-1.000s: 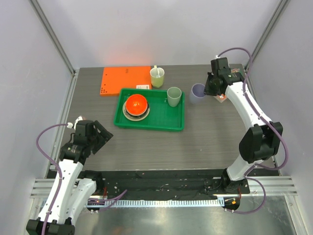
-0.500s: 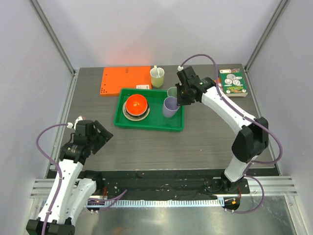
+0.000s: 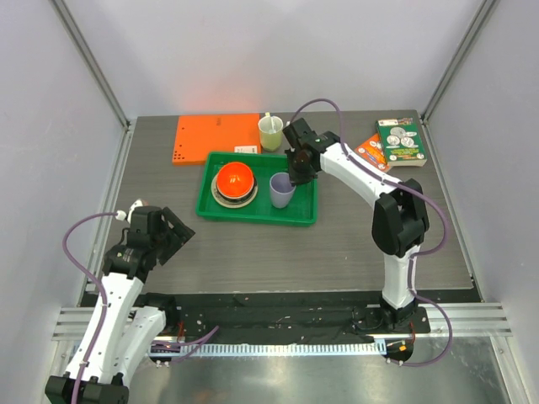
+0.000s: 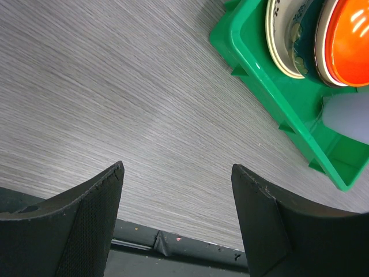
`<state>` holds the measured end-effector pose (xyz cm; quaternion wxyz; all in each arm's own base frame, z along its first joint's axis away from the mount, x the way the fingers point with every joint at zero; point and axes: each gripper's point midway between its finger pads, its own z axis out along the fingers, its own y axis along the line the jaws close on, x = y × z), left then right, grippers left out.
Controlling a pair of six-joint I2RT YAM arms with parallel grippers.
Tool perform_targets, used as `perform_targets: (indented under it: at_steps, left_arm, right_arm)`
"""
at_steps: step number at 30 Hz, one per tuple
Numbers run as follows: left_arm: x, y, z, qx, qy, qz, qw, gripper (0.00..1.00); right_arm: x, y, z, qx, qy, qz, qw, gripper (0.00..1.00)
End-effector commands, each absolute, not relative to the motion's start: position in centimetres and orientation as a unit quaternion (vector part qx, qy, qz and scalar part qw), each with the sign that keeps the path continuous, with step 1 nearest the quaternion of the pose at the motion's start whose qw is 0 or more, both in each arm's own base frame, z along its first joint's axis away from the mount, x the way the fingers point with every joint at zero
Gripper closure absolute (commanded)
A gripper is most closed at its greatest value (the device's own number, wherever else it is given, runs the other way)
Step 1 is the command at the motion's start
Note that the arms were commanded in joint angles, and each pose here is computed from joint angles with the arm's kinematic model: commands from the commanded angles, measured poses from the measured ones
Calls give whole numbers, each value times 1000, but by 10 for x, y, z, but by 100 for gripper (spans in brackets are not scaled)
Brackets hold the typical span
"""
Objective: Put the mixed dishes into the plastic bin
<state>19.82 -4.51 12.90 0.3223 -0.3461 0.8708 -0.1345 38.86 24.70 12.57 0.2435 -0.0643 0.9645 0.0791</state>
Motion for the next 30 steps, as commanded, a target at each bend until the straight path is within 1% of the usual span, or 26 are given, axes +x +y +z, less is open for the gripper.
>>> perform_targets:
  at_steps: [1, 4, 7, 12, 16, 19, 22, 26, 28, 30]
  left_arm:
    - [205, -45, 135, -338, 866, -141, 339, 25]
    - [205, -46, 134, -338, 867, -141, 337, 25]
    - [206, -45, 134, -339, 867, -140, 338, 25]
    - [205, -46, 135, -338, 866, -142, 339, 25]
    - [205, -45, 135, -339, 866, -142, 340, 25]
    - [206, -43, 135, -342, 864, -136, 343, 25]
    - [215, -34, 144, -345, 857, -116, 364, 22]
    - [241, -35, 159, -331, 856, -113, 380, 22]
    - [251, -42, 148, -326, 870, -115, 352, 22]
    - [264, -48, 146, -329, 868, -129, 348, 22]
  right_arm:
    - [405, 258, 149, -59, 953, 86, 285, 99]
    - [406, 259, 146, -61, 954, 81, 282, 99]
    - [407, 260, 145, -61, 954, 82, 281, 96]
    - [407, 268, 146, -64, 953, 90, 281, 84]
    - [405, 272, 147, -67, 953, 98, 279, 68]
    - [401, 274, 150, -68, 953, 108, 276, 64]
    - [393, 277, 164, -70, 949, 128, 279, 58]
    - [377, 275, 183, -66, 945, 149, 285, 56]
    - [369, 272, 198, -62, 940, 159, 297, 54]
    - [362, 268, 202, -54, 940, 161, 297, 53]
